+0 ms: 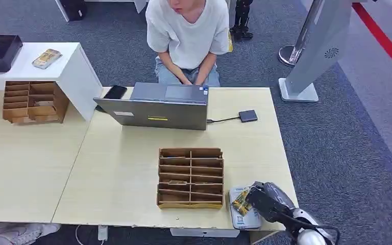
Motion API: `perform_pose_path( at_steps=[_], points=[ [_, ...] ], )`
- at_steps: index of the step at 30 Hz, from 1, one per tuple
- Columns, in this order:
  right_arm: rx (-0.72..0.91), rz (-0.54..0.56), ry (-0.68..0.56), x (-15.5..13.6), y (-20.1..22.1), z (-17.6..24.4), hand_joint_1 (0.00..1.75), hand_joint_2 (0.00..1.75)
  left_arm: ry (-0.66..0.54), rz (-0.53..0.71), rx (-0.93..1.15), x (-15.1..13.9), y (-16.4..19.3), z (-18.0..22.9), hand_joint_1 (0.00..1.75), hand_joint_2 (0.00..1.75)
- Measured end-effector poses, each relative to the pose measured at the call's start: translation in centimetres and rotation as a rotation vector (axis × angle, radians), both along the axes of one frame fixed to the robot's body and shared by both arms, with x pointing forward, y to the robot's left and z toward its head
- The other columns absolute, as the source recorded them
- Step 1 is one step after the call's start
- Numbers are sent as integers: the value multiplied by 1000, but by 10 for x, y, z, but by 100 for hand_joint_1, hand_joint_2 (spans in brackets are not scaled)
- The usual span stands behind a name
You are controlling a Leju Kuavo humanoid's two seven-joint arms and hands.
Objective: Pass the card to the sensor for recognition and then transmit it.
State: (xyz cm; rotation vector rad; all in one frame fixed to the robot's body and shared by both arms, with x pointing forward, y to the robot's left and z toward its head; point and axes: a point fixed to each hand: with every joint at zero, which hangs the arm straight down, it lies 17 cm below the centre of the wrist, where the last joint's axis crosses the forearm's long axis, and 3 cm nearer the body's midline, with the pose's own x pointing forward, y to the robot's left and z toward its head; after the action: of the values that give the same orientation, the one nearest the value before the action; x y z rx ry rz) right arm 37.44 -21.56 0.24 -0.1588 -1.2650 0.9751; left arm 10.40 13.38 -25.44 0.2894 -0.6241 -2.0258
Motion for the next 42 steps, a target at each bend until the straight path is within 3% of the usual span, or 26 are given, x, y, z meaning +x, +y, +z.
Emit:
perform_pose_path(
  at_steps=[23,42],
  points=[
    [3,3,-11,-1,-1,-1,175,175,-178,-154,-140,14,-24,19,0,0],
    [99,-77,-116,17,9,31,175,175,-184,-191,-142,15,-24,20,0,0]
  ],
)
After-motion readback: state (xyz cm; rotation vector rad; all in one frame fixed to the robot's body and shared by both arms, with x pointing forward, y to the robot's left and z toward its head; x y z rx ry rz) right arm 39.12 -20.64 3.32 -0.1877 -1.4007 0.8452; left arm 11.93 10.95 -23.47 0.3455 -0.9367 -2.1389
